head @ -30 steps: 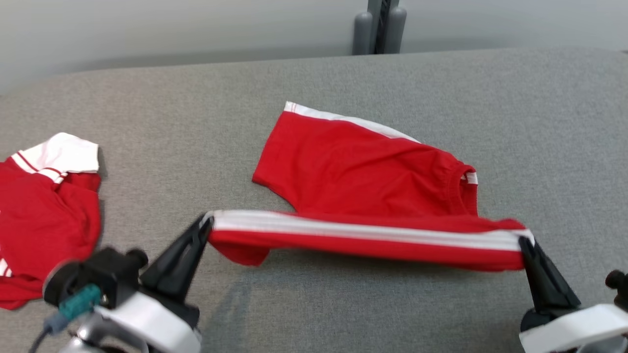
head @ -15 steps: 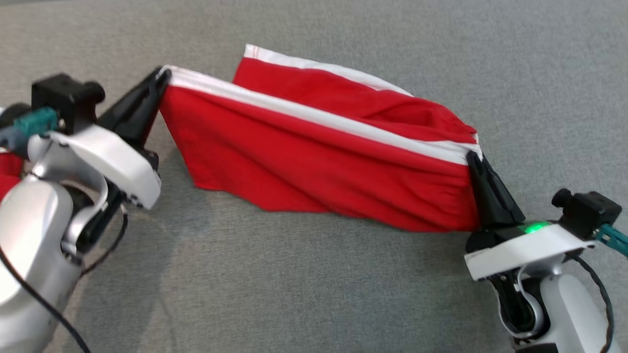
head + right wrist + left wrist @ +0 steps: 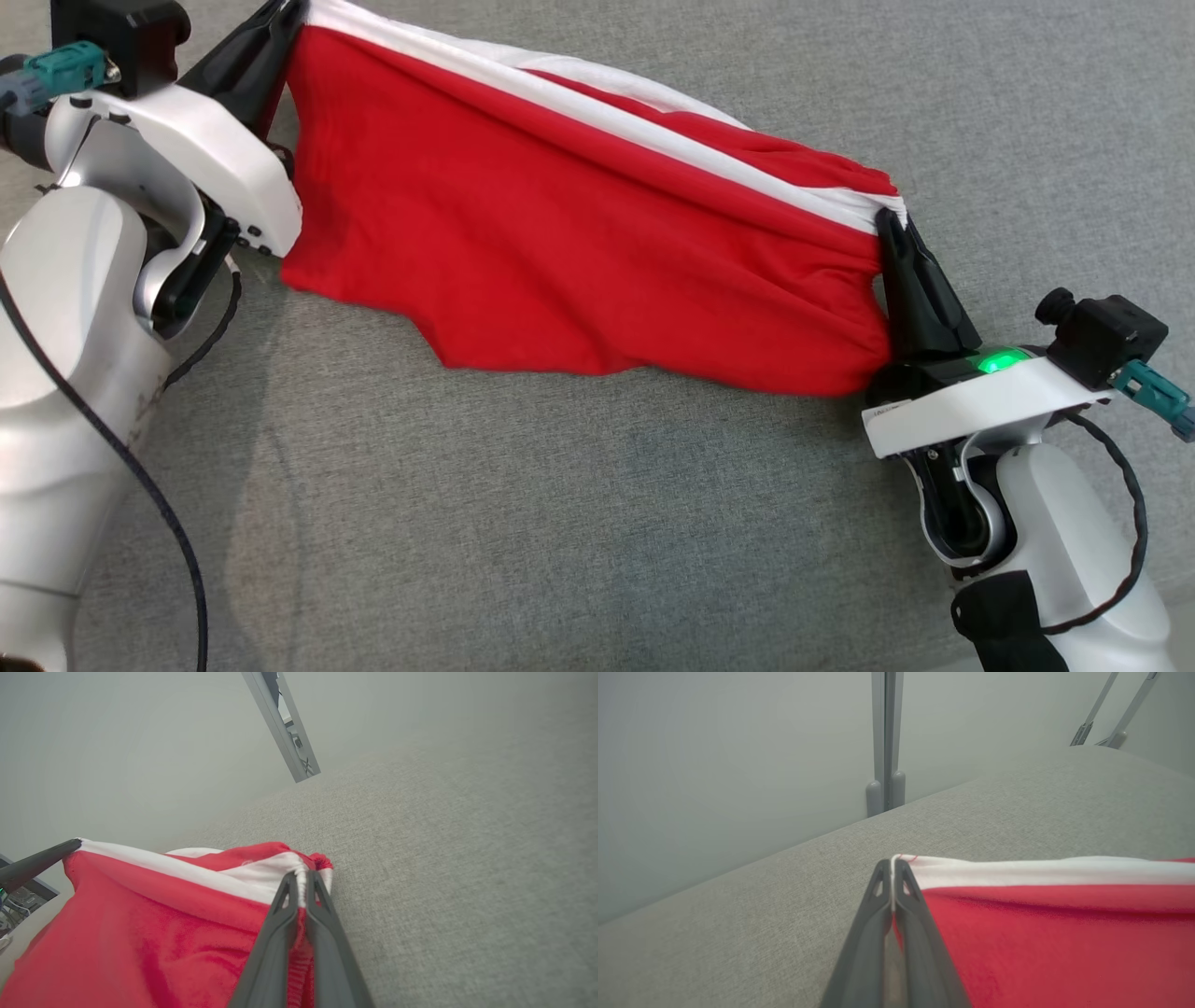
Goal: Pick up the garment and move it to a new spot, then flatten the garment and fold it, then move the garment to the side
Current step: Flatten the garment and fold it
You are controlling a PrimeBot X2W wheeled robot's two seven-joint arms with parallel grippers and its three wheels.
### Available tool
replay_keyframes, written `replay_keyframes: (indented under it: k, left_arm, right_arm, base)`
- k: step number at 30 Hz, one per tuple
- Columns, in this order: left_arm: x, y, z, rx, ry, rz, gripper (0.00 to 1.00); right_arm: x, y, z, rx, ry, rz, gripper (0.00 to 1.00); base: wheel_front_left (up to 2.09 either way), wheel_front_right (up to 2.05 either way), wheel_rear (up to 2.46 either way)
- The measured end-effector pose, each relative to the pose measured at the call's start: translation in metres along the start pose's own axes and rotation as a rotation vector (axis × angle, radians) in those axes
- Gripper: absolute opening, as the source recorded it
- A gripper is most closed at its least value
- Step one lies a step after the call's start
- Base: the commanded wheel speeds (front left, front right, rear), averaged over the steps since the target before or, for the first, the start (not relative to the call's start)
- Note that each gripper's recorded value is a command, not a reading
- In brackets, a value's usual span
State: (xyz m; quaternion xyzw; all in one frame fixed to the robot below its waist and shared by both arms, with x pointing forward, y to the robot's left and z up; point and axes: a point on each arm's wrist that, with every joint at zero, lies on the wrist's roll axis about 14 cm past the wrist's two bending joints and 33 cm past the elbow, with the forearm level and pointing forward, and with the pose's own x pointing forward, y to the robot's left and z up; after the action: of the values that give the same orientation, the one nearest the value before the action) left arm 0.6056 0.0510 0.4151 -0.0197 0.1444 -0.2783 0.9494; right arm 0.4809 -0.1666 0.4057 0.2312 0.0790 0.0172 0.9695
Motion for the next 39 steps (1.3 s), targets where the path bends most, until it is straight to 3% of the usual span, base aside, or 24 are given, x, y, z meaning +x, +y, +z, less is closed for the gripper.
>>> replay_keyframes:
  k: [6, 7, 8, 10, 11, 12, 13, 14, 20, 26, 39]
  left_arm:
    - [0.02, -0.008, -0.018, -0.027, 0.046, -0.015, 0.0]
    - [0.021, -0.01, -0.026, -0.037, 0.073, -0.019, 0.04]
    - [0.021, -0.012, -0.033, -0.044, 0.101, -0.019, 0.23]
    - [0.021, -0.016, -0.042, -0.059, 0.134, -0.025, 0.47]
    - [0.02, -0.018, -0.044, -0.068, 0.142, -0.027, 0.79]
    - [0.02, -0.021, -0.047, -0.063, 0.159, -0.036, 1.0]
    - [0.019, -0.024, -0.048, -0.06, 0.161, -0.046, 1.0]
    - [0.019, -0.025, -0.045, -0.067, 0.143, -0.047, 1.0]
    - [0.013, -0.019, -0.027, -0.061, 0.059, -0.031, 1.0]
    - [-0.011, -0.004, -0.004, -0.088, -0.098, 0.069, 1.0]
    - [-0.122, 0.016, 0.052, -0.036, -0.38, 0.342, 1.0]
  right_arm:
    - [0.005, -0.007, 0.005, 0.0, -0.021, -0.013, 0.0]
    - [0.005, -0.008, 0.005, -0.002, -0.021, -0.016, 0.0]
    - [0.005, -0.008, 0.005, -0.003, -0.021, -0.017, 0.0]
    - [0.004, -0.006, 0.003, -0.007, -0.013, -0.012, 0.0]
    - [0.004, -0.006, 0.003, -0.011, -0.012, -0.011, 0.0]
    - [0.005, -0.005, 0.004, -0.013, -0.014, -0.007, 0.21]
    - [0.005, -0.003, 0.004, -0.014, -0.013, -0.002, 0.46]
    - [0.005, -0.002, 0.004, -0.014, -0.013, 0.002, 1.0]
    - [0.002, 0.002, 0.012, -0.041, -0.036, 0.013, 1.0]
    - [-0.011, 0.008, 0.031, -0.103, -0.092, 0.026, 1.0]
    - [-0.031, 0.031, 0.073, -0.305, -0.196, 0.072, 1.0]
  base:
    - [0.0, 0.0, 0.0]
    - [0.0, 0.0, 0.0]
    - [0.0, 0.0, 0.0]
    - [0.0, 0.0, 0.0]
    - [0.0, 0.0, 0.0]
    - [0.0, 0.0, 0.0]
    - [0.0, 0.0, 0.0]
    - [0.0, 0.0, 0.0]
    - [0.0, 0.0, 0.0]
    - [0.0, 0.0, 0.0]
    - [0.0, 0.0, 0.0]
